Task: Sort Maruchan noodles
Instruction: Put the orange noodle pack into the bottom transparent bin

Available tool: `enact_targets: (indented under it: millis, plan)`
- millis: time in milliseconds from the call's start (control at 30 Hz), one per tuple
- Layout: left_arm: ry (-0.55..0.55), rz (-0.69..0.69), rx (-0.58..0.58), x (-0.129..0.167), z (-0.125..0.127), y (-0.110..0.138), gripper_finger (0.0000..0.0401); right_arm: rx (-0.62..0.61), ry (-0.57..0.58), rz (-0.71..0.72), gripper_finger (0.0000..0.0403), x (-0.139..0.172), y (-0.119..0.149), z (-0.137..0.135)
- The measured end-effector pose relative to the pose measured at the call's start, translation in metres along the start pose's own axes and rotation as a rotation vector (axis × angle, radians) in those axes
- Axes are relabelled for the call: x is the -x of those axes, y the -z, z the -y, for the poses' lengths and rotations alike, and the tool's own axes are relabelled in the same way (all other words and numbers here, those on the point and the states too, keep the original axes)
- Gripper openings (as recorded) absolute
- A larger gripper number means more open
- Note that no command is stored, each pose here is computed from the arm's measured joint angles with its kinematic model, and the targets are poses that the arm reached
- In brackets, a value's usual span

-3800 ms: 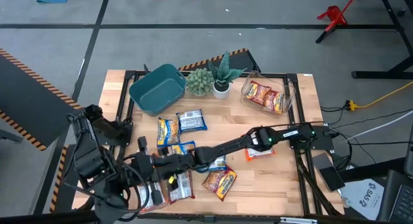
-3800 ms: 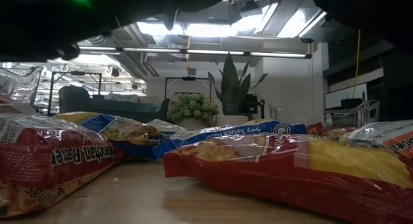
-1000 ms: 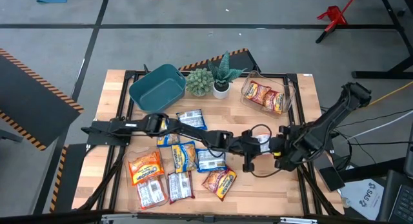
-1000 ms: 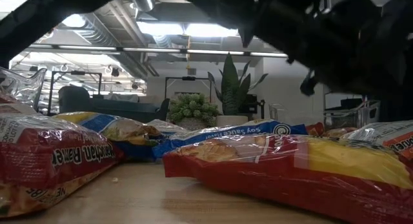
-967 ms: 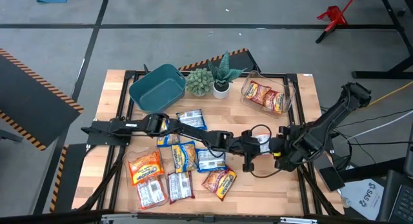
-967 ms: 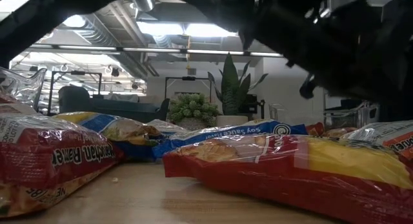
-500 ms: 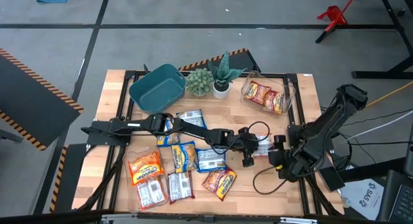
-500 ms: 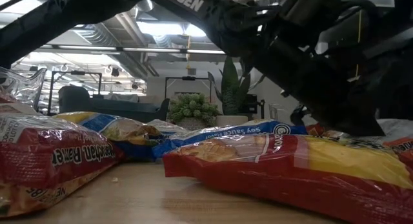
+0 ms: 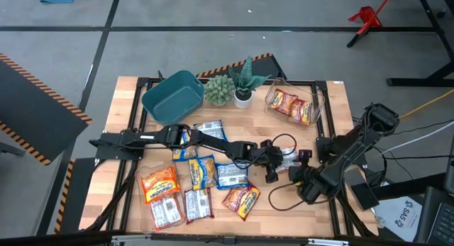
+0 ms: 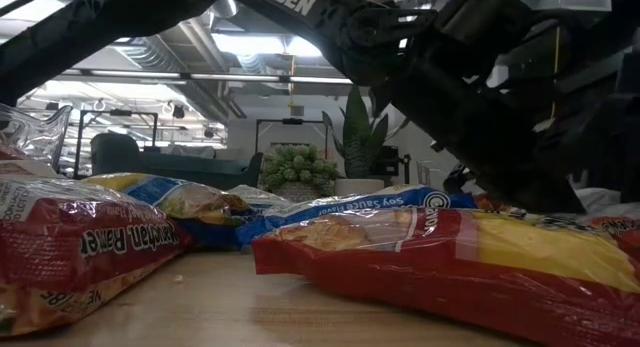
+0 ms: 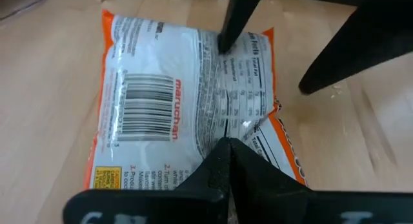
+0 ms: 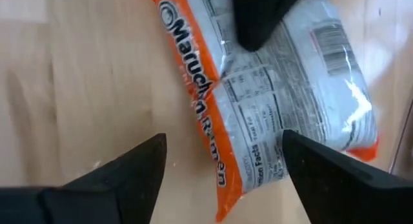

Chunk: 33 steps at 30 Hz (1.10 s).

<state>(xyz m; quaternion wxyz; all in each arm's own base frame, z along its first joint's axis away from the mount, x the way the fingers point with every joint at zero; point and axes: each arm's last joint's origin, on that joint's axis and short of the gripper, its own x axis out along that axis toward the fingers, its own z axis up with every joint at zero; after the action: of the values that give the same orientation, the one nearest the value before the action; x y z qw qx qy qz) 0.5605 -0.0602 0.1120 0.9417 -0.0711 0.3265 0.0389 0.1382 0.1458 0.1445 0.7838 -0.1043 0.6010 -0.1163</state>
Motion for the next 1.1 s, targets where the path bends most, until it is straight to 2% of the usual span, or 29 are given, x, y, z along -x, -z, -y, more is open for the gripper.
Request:
enact_targets:
  millis: [133,200,300,367,433,633,833,1100]
  plan:
    - [-0.005,-0.023,0.019,0.0,0.0,0.003,0.0,-0.107,-0.003,0.004,0.0275,0.02,-0.007,0.004]
    - [-0.007,-0.028,0.029,0.0,0.0,0.003,0.0,-0.193,0.028,0.049,0.0266,0.036,-0.013,0.01]
    - [-0.007,-0.042,0.041,0.0,0.001,0.005,0.0,-0.39,0.075,0.135,0.0256,0.053,-0.015,0.024]
    - [-0.007,-0.043,0.041,0.0,0.003,0.006,0.0,-0.566,0.042,0.181,0.0252,0.059,-0.013,0.032]
    - [-0.008,-0.042,0.039,0.0,0.004,0.006,0.0,-0.694,0.017,0.193,0.0252,0.06,-0.008,0.039]
    - [-0.011,-0.061,0.034,0.001,0.008,0.009,0.0,-0.921,-0.021,0.179,0.027,0.045,0.009,0.049]
    - [-0.026,-0.068,0.028,0.003,0.012,0.01,0.0,-0.998,-0.148,0.211,0.0303,0.019,0.019,0.044]
    - [-0.03,-0.068,0.028,0.002,0.012,0.011,0.0,-1.042,-0.175,0.304,0.0316,-0.008,0.029,0.043]
